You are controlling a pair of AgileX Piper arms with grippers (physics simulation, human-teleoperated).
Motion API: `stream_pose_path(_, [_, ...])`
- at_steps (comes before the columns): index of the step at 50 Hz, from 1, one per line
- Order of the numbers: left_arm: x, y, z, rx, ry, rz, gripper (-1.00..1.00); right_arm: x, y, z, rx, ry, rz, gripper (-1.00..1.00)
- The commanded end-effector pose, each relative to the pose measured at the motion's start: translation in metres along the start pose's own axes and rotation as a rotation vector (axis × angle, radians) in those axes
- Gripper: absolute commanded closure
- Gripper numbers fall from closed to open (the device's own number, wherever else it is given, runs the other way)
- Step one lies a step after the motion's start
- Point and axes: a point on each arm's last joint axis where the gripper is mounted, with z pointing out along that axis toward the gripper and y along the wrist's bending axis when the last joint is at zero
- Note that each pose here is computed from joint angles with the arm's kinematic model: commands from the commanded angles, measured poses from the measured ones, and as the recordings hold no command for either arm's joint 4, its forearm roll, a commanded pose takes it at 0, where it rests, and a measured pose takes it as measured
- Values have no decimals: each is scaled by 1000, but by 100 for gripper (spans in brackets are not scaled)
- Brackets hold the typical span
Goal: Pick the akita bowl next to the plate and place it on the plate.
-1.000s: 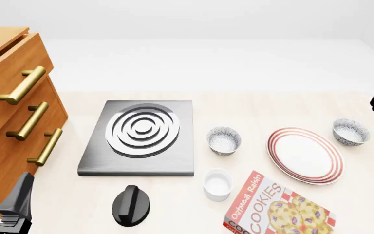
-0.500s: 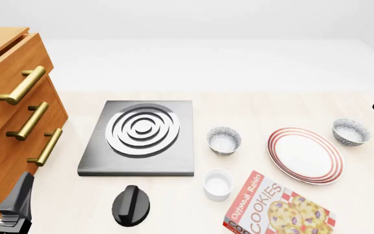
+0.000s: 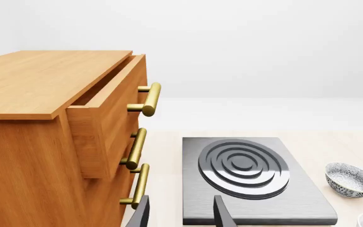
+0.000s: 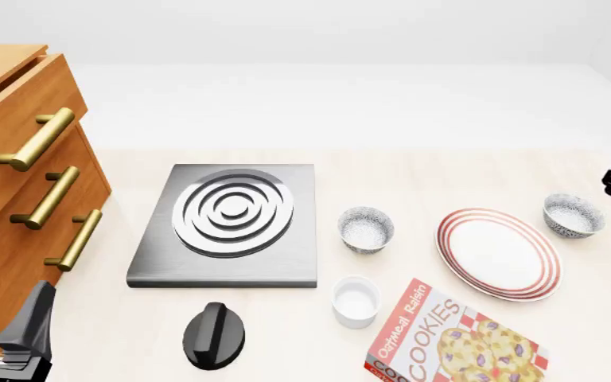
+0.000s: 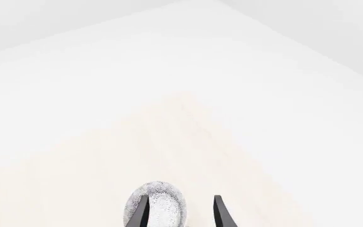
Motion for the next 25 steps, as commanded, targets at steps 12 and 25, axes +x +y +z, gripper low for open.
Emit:
stream_pose_path(12, [0,0,0,0,0,0,-100,14,-3,14,7,35,18,-100])
stream_pose_path(25, [0,0,0,0,0,0,-100,22,-3,21,9,58,36,-100])
